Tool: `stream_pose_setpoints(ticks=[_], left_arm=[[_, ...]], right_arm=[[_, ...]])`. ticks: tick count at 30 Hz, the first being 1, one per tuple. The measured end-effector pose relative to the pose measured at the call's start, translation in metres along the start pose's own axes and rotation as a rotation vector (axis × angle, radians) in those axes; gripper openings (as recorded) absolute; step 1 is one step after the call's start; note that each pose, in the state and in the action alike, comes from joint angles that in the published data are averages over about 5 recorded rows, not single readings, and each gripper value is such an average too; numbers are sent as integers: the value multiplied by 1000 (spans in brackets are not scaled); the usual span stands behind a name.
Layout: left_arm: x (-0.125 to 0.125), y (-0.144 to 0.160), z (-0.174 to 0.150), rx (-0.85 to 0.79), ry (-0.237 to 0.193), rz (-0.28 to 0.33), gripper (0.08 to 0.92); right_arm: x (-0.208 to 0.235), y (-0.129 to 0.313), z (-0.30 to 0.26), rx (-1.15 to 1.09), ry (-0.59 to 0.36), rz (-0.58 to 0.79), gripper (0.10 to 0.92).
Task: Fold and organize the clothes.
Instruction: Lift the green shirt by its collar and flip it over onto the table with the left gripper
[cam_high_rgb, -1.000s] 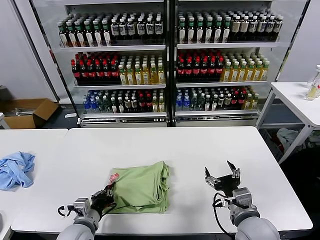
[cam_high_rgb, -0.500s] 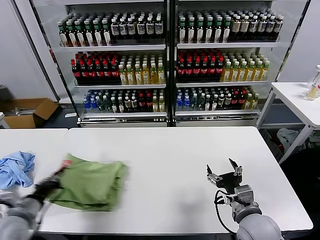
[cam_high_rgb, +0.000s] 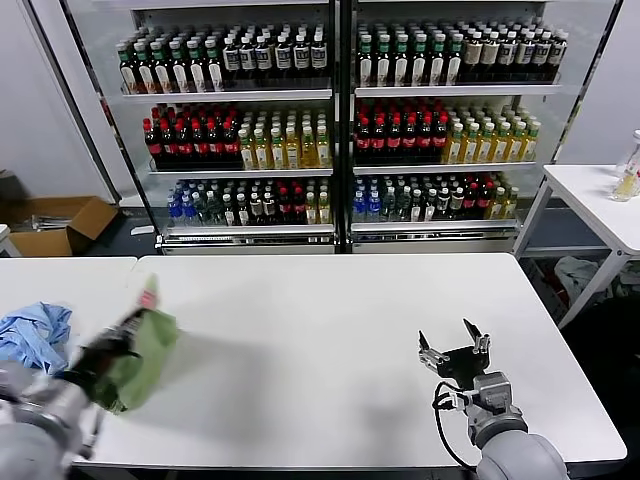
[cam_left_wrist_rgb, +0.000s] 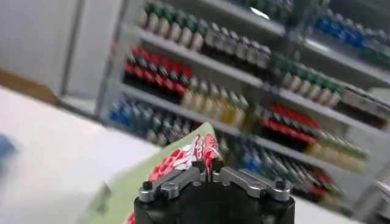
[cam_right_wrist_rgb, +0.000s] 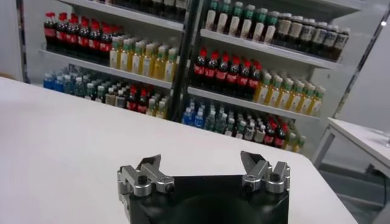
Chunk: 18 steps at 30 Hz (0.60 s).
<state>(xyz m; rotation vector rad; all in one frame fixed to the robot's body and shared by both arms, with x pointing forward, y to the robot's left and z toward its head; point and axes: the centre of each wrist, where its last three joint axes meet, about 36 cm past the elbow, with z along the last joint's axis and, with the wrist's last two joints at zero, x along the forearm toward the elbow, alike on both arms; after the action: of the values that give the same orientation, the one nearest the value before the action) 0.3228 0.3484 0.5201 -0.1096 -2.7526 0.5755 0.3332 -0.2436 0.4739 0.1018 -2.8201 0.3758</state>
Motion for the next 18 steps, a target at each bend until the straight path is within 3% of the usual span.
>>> stream_pose_setpoints(ticks=[5,9,13,18], left_arm=[[-19,-51,53,47,90,118,102],[-29,-92,86,80,131,204,102],[-41,-122,107,107,131,240,102],[-64,-143,118,145,89,219,105]], right_arm=[[3,0,3,0,9,8,823],[5,-1,4,3,12,10,823],[6,-1,3,6,10,11,823],[7,-2,1,8,7,16,823]])
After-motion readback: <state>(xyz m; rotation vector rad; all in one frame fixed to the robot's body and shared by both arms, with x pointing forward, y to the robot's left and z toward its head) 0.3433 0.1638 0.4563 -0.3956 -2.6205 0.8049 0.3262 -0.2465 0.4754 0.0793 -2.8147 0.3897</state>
